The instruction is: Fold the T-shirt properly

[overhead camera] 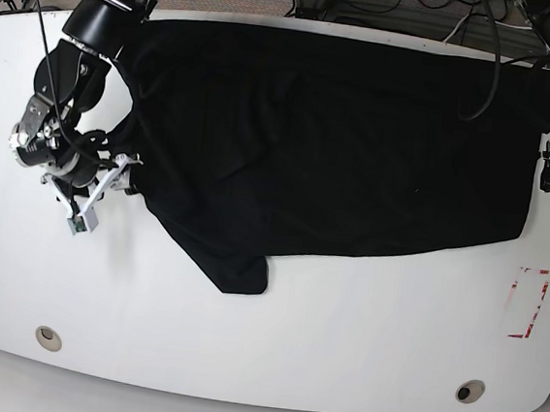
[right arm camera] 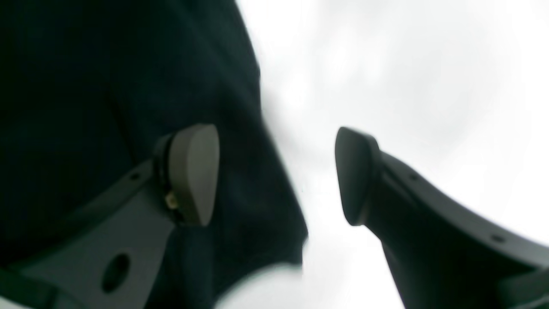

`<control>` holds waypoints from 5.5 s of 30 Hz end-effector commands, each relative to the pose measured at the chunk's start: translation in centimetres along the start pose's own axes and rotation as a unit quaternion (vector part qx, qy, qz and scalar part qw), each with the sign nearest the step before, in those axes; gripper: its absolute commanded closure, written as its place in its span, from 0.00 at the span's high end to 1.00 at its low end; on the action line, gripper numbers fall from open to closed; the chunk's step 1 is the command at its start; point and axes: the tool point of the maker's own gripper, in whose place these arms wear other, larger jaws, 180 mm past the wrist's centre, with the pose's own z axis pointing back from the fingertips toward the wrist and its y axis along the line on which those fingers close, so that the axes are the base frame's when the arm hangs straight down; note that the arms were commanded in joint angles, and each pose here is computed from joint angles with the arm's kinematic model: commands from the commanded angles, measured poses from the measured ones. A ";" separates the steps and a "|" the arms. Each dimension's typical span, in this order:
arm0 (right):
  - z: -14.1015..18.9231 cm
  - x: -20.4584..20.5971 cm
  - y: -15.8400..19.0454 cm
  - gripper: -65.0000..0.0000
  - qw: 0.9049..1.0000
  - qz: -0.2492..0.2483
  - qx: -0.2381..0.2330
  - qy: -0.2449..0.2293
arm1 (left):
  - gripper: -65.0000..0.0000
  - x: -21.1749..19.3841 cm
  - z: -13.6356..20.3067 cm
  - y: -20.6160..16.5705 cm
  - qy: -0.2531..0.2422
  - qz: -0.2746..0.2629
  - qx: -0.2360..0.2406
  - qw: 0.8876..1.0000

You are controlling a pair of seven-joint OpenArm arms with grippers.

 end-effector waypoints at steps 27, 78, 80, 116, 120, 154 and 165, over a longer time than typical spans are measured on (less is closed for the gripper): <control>-7.4 1.9 4.2 0.55 0.994 -0.051 0.086 -0.042 | 0.68 1.8 0.7 0.9 -0.028 -0.007 0.011 1.000; -7.3 2.3 4.8 0.00 0.993 -0.044 0.086 -0.062 | 0.69 5.8 -12.1 -0.5 -0.060 0.176 -0.104 0.977; -7.3 2.2 4.8 0.00 0.993 -0.045 0.086 -0.061 | 0.69 5.4 -12.6 -0.6 -0.059 0.189 -0.106 0.974; -6.7 3.6 4.3 0.00 0.994 -0.033 0.078 -0.075 | 0.00 5.6 -14.1 -4.7 -0.033 0.139 -0.133 0.981; -6.0 4.4 4.1 0.00 0.993 -0.022 0.070 -0.087 | 0.00 7.1 -12.8 -3.0 -0.054 0.116 -0.109 0.986; 3.1 4.8 2.4 0.00 0.992 0.105 -0.050 -0.046 | 0.00 8.0 -4.8 -2.1 -0.084 -0.064 -0.020 0.994; 5.3 0.4 4.0 0.00 0.989 0.131 -0.063 -0.019 | 0.00 5.8 -3.0 -1.8 -0.076 -0.085 0.002 0.993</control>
